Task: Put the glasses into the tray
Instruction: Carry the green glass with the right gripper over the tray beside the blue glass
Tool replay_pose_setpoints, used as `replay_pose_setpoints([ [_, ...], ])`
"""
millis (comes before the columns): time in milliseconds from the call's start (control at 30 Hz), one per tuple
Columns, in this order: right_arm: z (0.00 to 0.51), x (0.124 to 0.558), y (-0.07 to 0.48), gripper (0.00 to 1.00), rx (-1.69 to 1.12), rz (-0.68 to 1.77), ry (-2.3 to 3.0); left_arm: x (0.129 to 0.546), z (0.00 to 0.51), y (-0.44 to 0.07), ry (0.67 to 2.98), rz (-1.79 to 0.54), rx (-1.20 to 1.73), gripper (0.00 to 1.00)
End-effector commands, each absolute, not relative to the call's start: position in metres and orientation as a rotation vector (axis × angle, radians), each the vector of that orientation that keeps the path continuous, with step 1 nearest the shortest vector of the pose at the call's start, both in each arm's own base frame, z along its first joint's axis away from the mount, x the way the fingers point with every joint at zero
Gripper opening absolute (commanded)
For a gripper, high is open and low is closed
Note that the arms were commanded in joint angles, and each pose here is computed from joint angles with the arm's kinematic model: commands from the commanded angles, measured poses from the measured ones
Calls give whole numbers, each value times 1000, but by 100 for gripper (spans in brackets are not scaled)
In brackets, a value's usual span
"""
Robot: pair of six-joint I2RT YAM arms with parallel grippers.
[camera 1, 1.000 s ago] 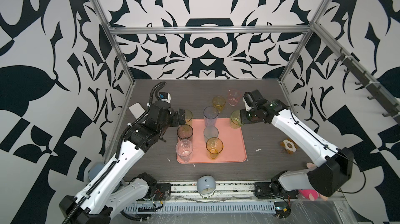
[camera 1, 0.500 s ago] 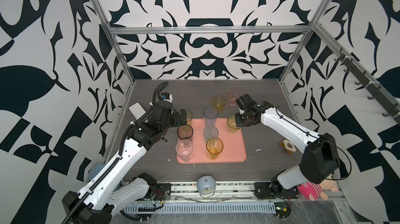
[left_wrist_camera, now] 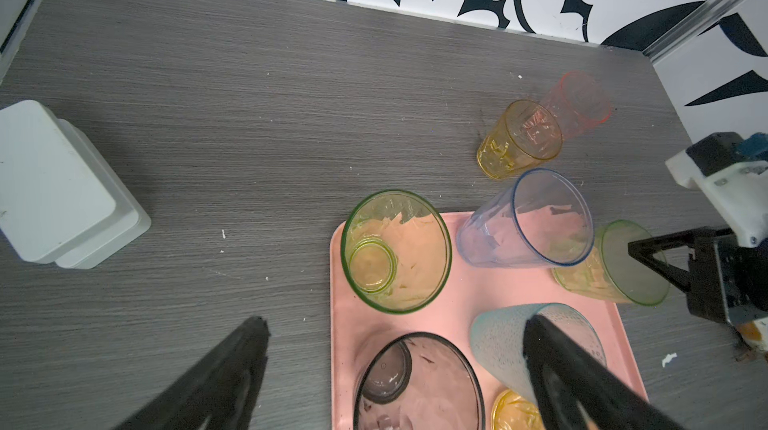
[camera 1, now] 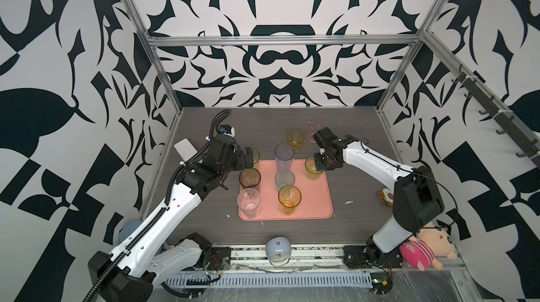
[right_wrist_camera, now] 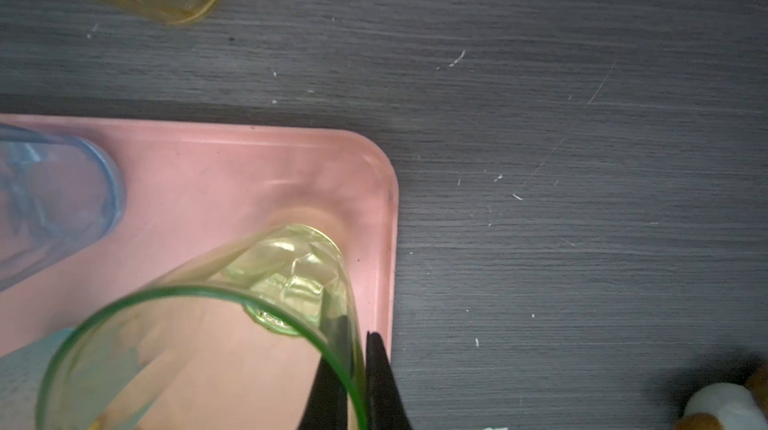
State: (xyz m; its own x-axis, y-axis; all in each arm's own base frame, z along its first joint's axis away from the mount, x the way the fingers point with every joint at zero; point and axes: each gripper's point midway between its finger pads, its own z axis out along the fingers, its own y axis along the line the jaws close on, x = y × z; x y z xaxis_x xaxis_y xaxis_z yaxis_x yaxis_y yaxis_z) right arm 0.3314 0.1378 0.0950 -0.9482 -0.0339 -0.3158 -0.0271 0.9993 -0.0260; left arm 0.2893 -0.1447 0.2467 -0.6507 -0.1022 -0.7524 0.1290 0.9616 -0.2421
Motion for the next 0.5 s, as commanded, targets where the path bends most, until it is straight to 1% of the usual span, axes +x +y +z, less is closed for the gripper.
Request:
replay_pose_setpoints([
  [0,113,350,138,0,-17,-20,2751,294,252,-146,2234,-355,12,99],
  [467,102,359,140,0,-12,-27,2786,297,251,-148,2241,-349,19,100],
])
